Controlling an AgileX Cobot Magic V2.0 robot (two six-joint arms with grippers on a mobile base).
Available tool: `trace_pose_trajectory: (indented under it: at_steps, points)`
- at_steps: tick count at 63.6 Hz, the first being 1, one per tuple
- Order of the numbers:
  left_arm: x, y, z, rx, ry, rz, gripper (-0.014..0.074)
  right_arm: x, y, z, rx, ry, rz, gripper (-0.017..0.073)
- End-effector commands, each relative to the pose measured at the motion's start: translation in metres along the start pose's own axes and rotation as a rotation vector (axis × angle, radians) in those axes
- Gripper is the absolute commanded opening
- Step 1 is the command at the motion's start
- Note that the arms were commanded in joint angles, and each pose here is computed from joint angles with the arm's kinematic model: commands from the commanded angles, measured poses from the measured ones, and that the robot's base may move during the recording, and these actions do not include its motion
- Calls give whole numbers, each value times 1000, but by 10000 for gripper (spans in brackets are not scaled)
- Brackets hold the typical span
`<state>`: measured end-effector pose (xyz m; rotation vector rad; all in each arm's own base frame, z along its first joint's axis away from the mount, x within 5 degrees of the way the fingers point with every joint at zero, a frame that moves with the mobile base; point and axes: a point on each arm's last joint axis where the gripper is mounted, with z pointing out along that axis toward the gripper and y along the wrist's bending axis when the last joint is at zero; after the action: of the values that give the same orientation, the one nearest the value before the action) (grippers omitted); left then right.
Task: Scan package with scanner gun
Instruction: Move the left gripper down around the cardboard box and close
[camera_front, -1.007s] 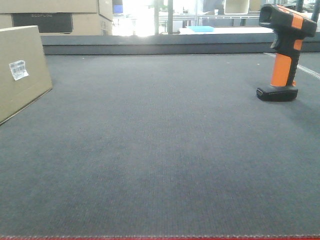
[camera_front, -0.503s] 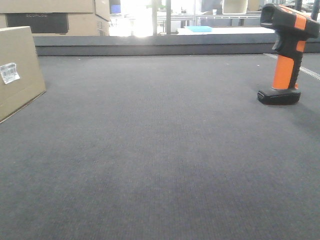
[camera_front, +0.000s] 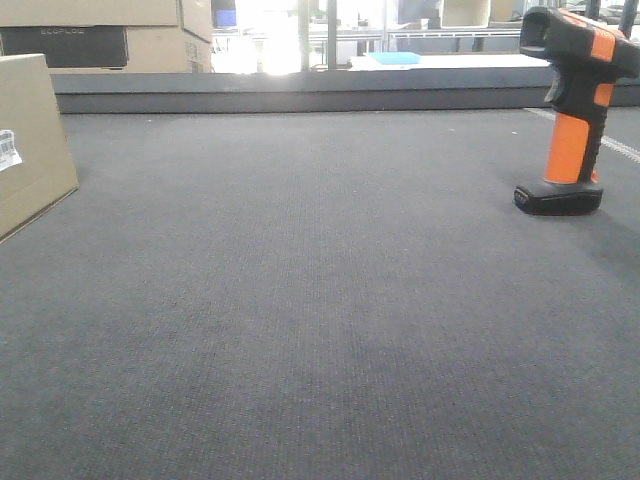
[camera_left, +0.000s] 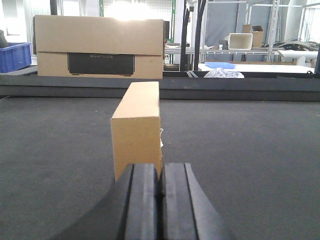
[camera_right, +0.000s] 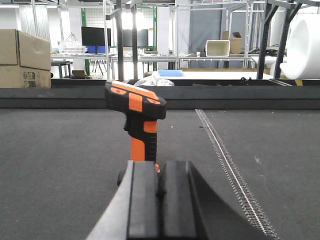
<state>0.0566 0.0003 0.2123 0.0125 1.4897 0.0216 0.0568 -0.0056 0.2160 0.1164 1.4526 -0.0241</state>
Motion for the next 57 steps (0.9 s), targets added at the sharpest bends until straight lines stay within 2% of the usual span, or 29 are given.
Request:
trace_pose_trajectory:
  at_steps: [1, 11, 17, 22, 29, 39, 49, 57]
  points:
    - [-3, 0, 0, 1, -29, -6, -111, -3, 0, 0, 1, -33, -4, -167]
    - [-3, 0, 0, 1, -29, -6, -111, -3, 0, 0, 1, -33, -4, -167]
    - [-3, 0, 0, 0, -34, 39, -111, -3, 0, 0, 1, -33, -4, -167]
    - [-3, 0, -1, -2, -11, 21, -111, -3, 0, 0, 1, -33, -4, -167]
    - [-34, 2, -6, -14, 14, 4, -111, -3, 0, 0, 1, -33, -4, -167]
    - [-76, 4, -2, -27, 137, 2, -111, -3, 0, 0, 1, -33, -4, -167]
    - [-107, 6, 28, -30, 263, 2, -111, -3, 0, 0, 1, -33, -4, -167]
    - [-121, 7, 69, -35, 478, 3, -111, -3, 0, 0, 1, -33, -4, -167]
